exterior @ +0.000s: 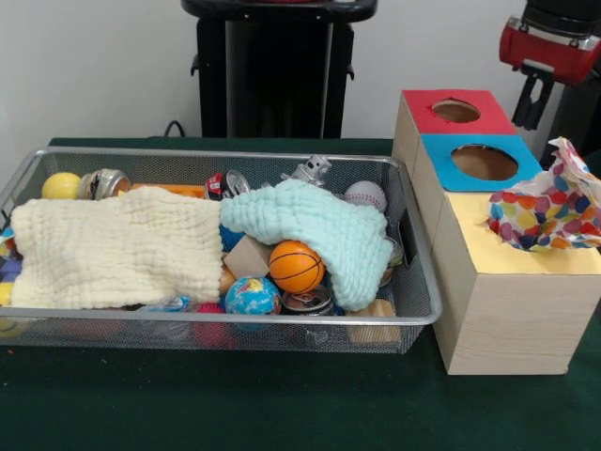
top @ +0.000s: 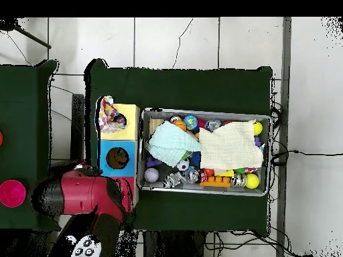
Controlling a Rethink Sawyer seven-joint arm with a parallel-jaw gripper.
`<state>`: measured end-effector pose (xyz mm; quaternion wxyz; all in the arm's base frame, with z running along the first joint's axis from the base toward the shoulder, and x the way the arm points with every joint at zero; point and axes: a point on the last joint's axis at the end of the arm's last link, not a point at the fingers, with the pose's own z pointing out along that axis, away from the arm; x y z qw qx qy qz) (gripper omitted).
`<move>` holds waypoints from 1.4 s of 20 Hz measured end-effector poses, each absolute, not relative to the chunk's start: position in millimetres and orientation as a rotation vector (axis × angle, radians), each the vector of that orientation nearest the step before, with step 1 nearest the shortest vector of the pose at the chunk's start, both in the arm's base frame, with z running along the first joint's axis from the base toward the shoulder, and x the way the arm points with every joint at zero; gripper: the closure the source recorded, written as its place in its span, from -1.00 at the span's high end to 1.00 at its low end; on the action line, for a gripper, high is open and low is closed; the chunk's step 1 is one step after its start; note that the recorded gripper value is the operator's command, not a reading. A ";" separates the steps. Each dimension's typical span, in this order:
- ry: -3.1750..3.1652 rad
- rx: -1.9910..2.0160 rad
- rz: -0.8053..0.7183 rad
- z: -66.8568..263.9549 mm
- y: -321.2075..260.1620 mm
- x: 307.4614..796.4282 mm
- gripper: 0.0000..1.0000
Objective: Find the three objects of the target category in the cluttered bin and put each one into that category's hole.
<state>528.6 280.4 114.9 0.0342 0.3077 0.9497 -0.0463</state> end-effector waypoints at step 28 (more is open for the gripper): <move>2.790 1.209 -0.095 92.4 359.7 582.4 -1.00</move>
